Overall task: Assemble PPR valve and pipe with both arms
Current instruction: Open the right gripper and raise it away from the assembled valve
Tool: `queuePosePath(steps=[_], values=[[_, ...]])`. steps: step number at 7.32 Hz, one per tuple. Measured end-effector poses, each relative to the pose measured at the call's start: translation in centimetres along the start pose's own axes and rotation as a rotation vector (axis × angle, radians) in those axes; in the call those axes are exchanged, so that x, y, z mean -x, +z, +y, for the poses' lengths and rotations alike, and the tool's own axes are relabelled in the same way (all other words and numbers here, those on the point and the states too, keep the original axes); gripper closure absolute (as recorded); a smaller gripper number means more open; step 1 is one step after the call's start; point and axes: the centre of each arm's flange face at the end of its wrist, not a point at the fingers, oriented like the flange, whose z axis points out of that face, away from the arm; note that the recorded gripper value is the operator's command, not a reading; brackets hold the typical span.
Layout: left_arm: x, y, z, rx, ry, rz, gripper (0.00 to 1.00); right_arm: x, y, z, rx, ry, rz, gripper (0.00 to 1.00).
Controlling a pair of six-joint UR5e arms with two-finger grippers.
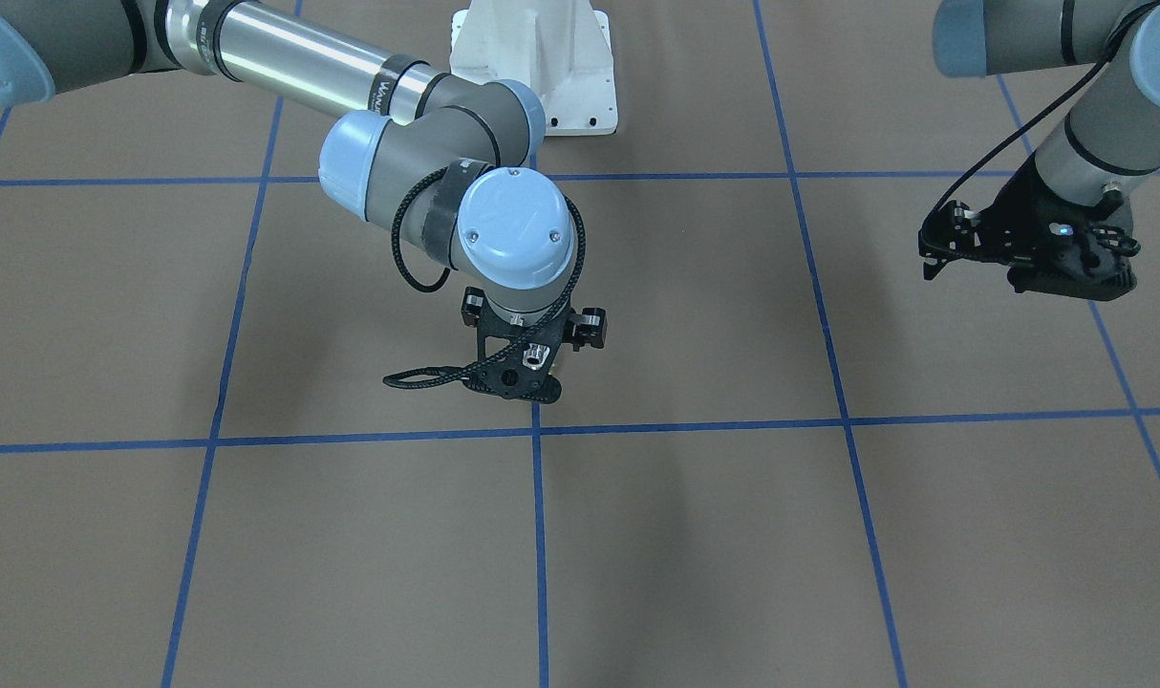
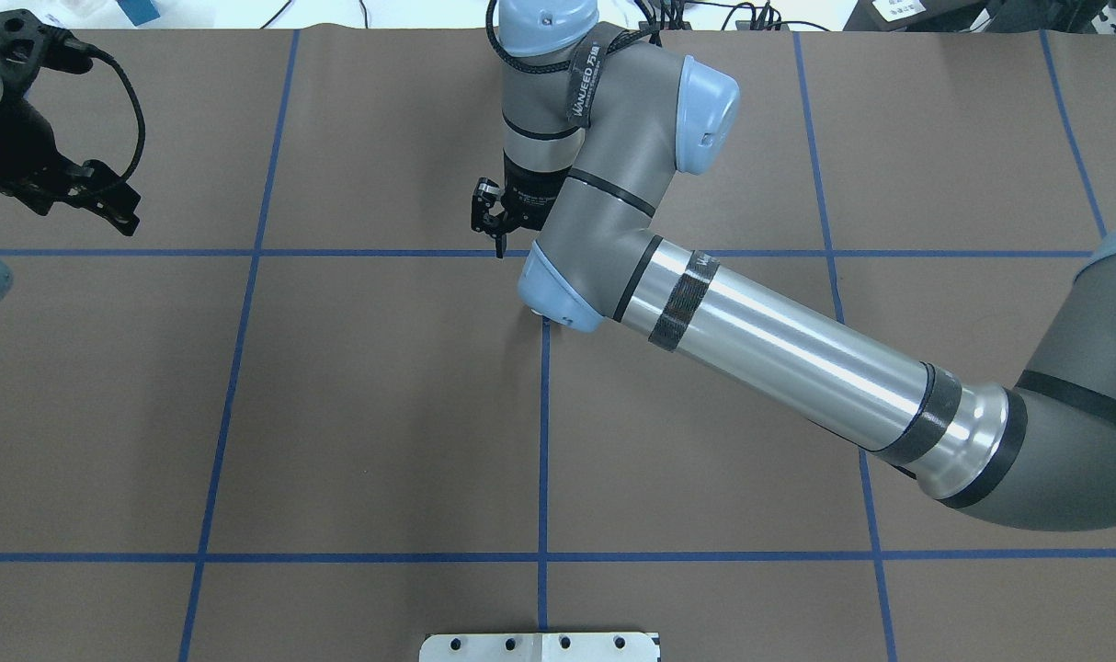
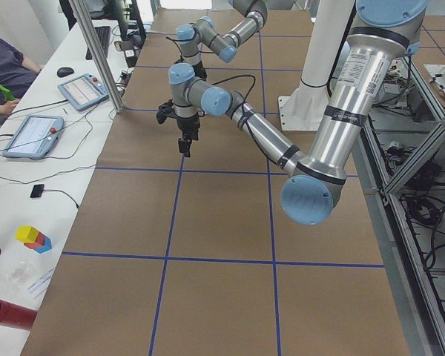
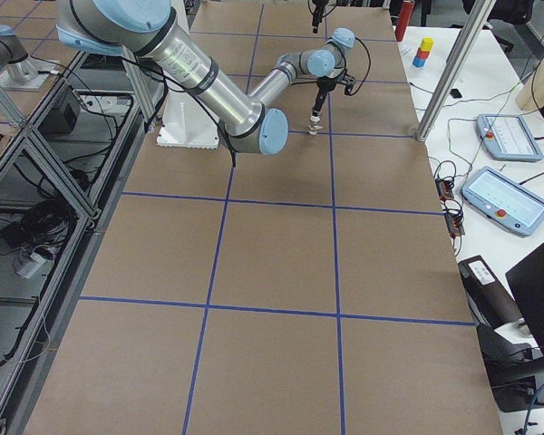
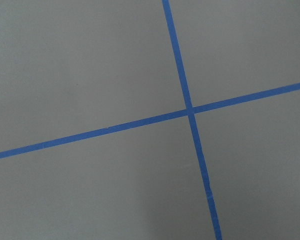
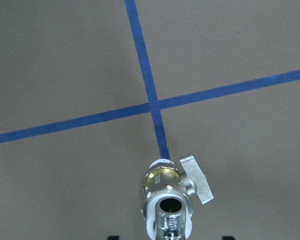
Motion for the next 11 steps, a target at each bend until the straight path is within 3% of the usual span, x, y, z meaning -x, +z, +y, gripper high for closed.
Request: queuePosePath(steps=[2,4,6,8,10,11], values=[[0.0,0.0,0.0,0.000,0.005,-0.001,0.00,-0.4,-3.6,-0.1,-0.035,0.006,-0.034,0.01],[0.8,0.1,0.3,-0.001,0.047,-0.005,0.00,-7.8,-7.8,-2.3,-0.093,-0.046,-0.042,0.01],[4.9,-0.1,1.2,-0.002,0.084,-0.026,0.00,-23.6,-8.9,-7.5,-0.125,-0.196,0.048,0.01],[14.1,-1.8,2.7,-0.007,0.100,-0.054,0.00,-41.5,-9.2,-13.6,-0.096,-0.346,0.142,0.01],[24.9,-1.1,4.3,0.026,0.080,0.014,0.00,-56.9,-10.6,-18.3,-0.040,-0.403,0.132,0.01],[28.3,-0.3,5.7,0.027,0.070,0.034,0.00,-63.2,-11.2,-19.0,-0.036,-0.403,0.120,0.01]])
